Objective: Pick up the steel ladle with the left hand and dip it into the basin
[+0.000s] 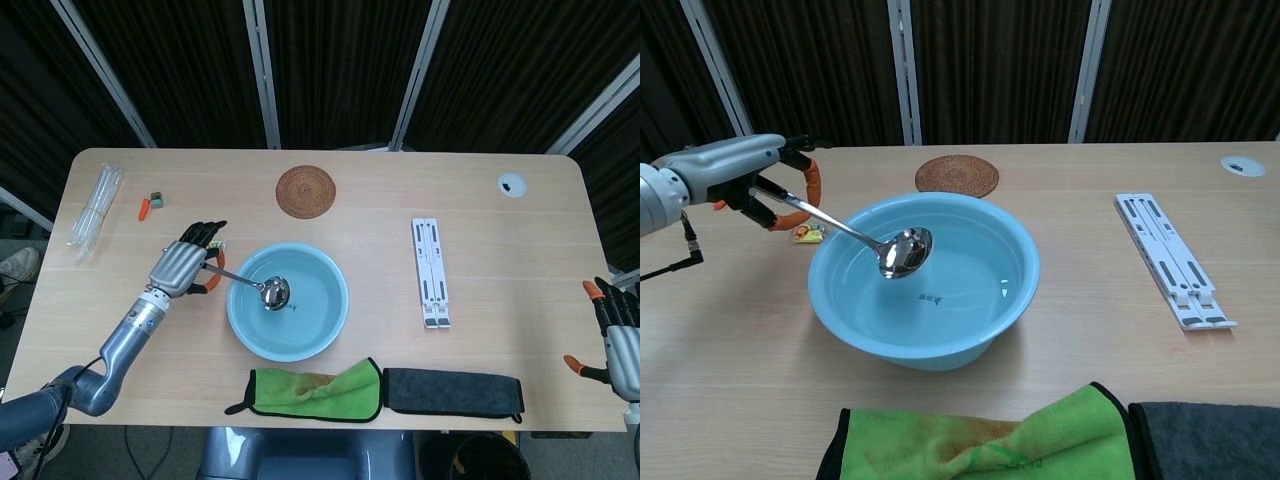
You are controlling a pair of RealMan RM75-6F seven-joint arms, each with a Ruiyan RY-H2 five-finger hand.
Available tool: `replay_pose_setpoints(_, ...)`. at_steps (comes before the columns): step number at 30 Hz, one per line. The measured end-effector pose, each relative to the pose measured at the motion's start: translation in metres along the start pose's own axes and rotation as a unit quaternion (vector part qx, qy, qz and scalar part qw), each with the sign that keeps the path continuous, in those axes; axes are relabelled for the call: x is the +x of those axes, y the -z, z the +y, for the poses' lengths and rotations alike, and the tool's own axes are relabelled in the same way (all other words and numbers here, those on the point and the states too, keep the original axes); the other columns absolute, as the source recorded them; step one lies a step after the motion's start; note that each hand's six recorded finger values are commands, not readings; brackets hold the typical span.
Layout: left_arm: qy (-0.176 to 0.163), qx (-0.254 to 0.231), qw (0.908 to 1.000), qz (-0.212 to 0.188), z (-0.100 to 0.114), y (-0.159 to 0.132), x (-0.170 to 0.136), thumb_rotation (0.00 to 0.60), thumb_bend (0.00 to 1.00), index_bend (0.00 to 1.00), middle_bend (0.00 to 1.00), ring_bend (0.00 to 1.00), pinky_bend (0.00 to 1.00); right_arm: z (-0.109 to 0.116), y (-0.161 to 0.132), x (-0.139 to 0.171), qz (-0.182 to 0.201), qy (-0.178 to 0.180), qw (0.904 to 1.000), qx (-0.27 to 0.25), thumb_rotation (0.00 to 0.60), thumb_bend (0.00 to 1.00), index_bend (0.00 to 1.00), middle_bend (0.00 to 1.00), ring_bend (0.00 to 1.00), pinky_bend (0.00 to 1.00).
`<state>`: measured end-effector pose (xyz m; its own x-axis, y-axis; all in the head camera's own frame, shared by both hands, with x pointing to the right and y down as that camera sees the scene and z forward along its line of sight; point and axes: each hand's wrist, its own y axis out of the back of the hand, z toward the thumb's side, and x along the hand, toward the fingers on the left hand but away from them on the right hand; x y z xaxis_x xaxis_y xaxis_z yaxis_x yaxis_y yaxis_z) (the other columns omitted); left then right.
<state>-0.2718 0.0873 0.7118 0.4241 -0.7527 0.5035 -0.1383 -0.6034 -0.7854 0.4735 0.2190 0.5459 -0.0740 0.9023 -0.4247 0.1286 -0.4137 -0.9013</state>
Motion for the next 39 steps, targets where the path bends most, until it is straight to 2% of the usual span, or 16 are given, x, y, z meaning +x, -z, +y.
replay_pose_setpoints(10, -0.005, 0.005, 0.9998, -0.020, -0.007, -0.030, 0.031, 0.600, 0.41, 0.56, 0.00, 0.00, 0.00, 0.002, 0.003, -0.003, 0.002, -0.003, 0.9999, -0.012, 0.600, 0.00, 0.00, 0.00, 0.00, 0.00)
replay_pose_setpoints(16, -0.007, 0.028, 0.9988, -0.040, -0.007, -0.051, 0.041, 0.600, 0.41, 0.56, 0.00, 0.00, 0.00, 0.007, 0.006, -0.001, 0.004, 0.002, 0.9998, -0.021, 0.600, 0.00, 0.00, 0.00, 0.00, 0.00)
replay_pose_setpoints(33, 0.013, 0.082, 0.9949, -0.058, -0.022, -0.076, 0.042, 0.600, 0.41, 0.56, 0.00, 0.00, 0.00, 0.016, 0.007, 0.006, 0.014, 0.013, 0.9993, -0.031, 0.600, 0.00, 0.00, 0.00, 0.00, 0.00)
replay_pose_setpoints(39, 0.021, 0.082, 0.9940, -0.068, -0.027, -0.083, 0.036, 0.600, 0.41, 0.57, 0.00, 0.00, 0.00, 0.017, 0.009, 0.005, 0.012, 0.016, 0.9993, -0.032, 0.600, 0.00, 0.00, 0.00, 0.00, 0.00)
